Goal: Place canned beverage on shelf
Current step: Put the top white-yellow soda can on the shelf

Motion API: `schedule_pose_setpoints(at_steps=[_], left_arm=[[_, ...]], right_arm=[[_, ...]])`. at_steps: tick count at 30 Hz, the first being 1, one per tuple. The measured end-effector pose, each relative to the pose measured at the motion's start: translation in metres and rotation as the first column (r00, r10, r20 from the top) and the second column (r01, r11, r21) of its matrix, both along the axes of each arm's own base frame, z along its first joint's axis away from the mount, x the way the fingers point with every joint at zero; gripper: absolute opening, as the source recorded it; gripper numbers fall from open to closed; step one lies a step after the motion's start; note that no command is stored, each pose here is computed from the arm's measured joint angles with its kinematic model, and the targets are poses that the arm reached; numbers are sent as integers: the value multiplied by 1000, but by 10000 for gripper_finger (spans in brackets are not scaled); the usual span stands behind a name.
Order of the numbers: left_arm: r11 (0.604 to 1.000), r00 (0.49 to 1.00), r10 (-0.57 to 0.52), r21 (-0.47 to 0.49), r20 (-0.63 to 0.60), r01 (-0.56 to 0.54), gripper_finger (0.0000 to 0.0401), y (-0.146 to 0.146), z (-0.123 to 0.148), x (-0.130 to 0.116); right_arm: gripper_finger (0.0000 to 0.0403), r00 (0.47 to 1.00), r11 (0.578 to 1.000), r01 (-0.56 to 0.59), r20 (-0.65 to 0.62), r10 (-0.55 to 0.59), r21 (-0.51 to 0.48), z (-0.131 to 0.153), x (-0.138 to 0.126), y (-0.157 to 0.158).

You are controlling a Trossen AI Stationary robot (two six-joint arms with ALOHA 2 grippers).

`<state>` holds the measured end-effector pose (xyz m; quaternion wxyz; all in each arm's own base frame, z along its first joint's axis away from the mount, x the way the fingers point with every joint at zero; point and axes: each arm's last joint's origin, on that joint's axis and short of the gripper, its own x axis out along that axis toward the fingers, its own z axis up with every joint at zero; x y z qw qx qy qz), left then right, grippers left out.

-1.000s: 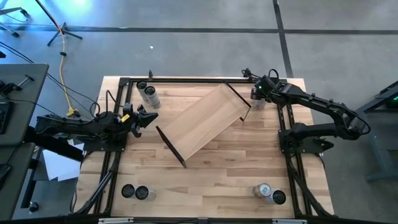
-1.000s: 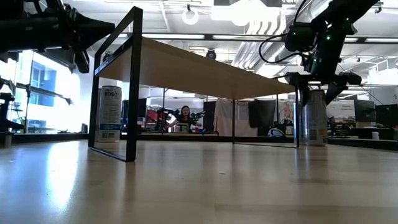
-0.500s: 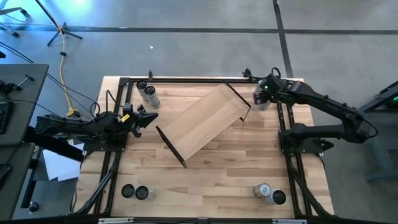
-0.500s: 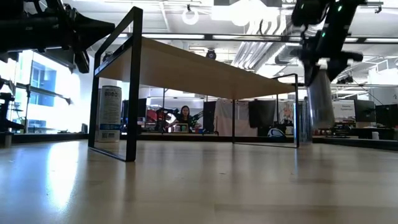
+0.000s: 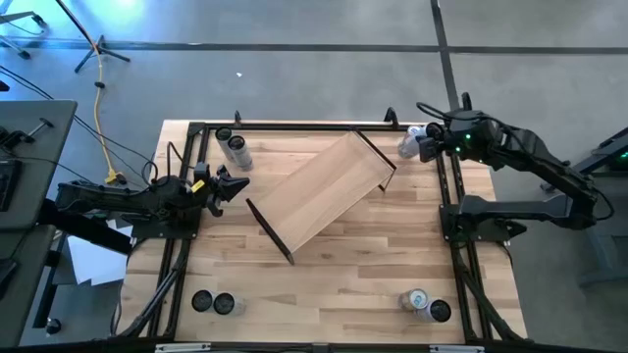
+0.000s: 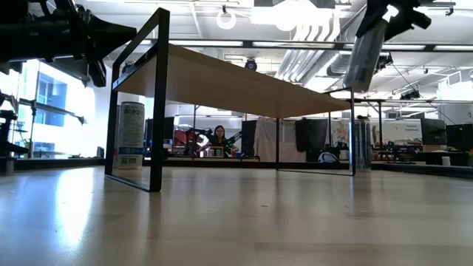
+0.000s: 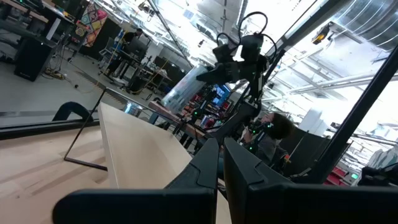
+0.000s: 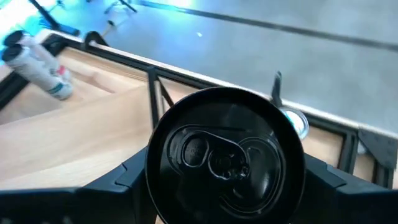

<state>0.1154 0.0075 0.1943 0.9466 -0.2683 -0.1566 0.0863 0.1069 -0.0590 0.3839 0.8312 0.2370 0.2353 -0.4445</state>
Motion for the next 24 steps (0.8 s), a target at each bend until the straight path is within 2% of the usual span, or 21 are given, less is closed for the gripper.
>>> schedule_pose_setpoints(at_steps=[5, 9, 13, 18, 20, 24], left_arm=[[1000, 1000, 0, 0, 0, 0, 0, 0, 0, 0], [1000, 1000, 0, 0, 0, 0, 0, 0, 0, 0], [1000, 1000, 0, 0, 0, 0, 0, 0, 0, 0], [1000, 1000, 0, -3, 1, 0, 0, 0, 0, 0], [999, 1000, -7, -32, 11, 8, 0, 0, 0, 0], [985, 993, -16, -172, 116, 36, 0, 1, 6, -2]], right_arm=[[241, 996, 995, -91, 6, 91, -49, 10, 7, 2], [241, 978, 976, -185, 81, 194, -113, 18, 25, 2], [241, 937, 940, -294, 143, 320, -173, 24, 48, 1], [241, 861, 882, -418, 216, 461, -216, 28, 74, 2], [241, 833, 862, -452, 237, 499, -228, 29, 82, 4], [241, 797, 837, -490, 264, 544, -244, 30, 91, 8]])
